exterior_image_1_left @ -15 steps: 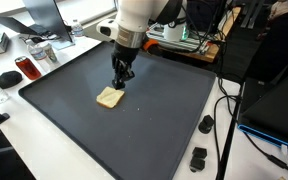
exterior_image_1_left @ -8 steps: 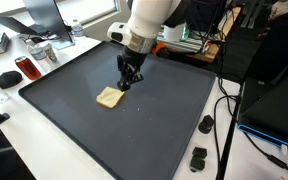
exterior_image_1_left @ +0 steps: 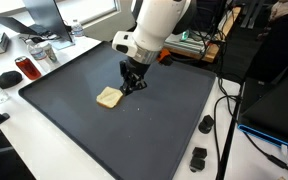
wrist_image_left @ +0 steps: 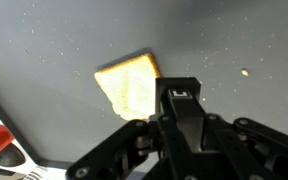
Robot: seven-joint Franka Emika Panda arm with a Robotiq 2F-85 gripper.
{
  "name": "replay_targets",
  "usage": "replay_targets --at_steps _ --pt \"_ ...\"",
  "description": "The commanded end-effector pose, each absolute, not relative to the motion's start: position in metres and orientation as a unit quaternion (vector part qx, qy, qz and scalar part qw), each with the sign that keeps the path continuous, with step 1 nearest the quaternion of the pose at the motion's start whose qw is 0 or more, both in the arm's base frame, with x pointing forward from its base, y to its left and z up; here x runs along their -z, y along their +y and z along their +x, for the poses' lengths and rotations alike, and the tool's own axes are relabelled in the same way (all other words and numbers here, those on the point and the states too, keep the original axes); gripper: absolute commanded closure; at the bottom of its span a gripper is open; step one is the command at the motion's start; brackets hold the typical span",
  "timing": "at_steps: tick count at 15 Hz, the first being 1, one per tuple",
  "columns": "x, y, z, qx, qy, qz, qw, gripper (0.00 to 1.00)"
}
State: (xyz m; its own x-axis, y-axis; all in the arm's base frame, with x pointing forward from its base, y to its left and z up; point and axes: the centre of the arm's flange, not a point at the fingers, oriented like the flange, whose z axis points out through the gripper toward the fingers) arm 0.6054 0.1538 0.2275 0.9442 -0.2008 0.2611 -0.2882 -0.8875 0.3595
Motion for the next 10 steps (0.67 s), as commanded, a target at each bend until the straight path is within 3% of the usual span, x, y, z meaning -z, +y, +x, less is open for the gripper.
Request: replay_targets --at_steps 1,10 --pt "-0.231 0.154 0.643 -0.081 -0.123 0.966 0.211 0.95" --pt "-0.235 0.129 0.717 -0.010 -0.133 0.979 0.153 0.95"
